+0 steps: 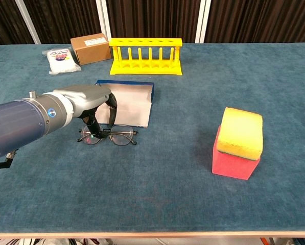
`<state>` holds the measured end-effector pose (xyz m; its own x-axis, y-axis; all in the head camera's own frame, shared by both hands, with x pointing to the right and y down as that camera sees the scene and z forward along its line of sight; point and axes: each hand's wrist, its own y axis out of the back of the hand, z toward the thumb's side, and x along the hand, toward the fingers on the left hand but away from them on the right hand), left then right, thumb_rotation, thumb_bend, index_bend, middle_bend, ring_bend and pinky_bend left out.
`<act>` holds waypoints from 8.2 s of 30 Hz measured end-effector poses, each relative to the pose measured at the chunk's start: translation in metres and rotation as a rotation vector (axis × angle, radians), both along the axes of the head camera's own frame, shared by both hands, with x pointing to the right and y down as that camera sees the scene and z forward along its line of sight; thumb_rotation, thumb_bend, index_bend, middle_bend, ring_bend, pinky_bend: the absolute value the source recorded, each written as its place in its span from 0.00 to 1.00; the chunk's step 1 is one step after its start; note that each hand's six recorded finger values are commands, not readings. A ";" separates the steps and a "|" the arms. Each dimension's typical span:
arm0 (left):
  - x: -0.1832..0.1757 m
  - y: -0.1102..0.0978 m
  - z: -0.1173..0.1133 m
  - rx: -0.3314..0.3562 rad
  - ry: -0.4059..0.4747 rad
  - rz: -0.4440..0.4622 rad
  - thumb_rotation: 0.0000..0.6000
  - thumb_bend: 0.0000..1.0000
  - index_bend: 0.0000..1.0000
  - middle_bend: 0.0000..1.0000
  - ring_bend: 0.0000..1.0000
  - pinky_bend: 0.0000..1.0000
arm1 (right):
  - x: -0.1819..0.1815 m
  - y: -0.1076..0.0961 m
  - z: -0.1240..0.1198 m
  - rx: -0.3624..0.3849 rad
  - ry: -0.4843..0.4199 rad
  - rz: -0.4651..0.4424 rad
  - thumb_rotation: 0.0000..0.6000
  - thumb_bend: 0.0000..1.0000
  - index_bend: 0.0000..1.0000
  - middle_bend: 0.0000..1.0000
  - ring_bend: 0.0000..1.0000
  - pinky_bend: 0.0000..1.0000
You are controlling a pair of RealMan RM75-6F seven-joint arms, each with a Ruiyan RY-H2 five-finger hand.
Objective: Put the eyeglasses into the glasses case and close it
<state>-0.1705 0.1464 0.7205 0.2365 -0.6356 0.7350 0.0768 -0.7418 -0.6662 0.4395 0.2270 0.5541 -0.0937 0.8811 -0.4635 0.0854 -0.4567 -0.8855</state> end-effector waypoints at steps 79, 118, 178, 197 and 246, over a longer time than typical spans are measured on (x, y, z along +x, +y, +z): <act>0.004 -0.025 -0.014 0.066 -0.040 -0.046 1.00 0.47 0.58 0.17 0.00 0.00 | 0.001 0.001 0.003 -0.025 0.009 0.023 1.00 0.00 0.00 0.00 0.00 0.21; 0.046 -0.091 0.032 0.140 -0.171 -0.118 1.00 0.47 0.58 0.17 0.00 0.00 | 0.003 0.000 0.003 -0.027 0.006 0.035 1.00 0.00 0.00 0.00 0.00 0.21; 0.048 -0.105 0.040 0.201 -0.235 -0.237 1.00 0.44 0.43 0.15 0.00 0.00 | 0.005 0.000 0.004 -0.038 0.009 0.061 1.00 0.00 0.00 0.00 0.00 0.21; 0.065 -0.098 0.023 0.231 -0.173 -0.195 1.00 0.42 0.23 0.15 0.00 0.00 | 0.005 0.000 0.004 -0.040 0.008 0.068 1.00 0.00 0.00 0.00 0.00 0.21; 0.017 -0.015 0.010 -0.009 0.119 -0.271 1.00 0.57 0.00 0.87 0.85 0.83 | 0.007 0.000 0.003 -0.041 0.018 0.088 1.00 0.00 0.00 0.00 0.00 0.21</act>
<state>-0.1538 0.1316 0.7309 0.1434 -0.6811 0.7180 -0.2032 -0.7303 -0.6522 0.4468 0.2272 0.5575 -0.1788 0.8493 -0.4967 0.1115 -0.4841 -0.8679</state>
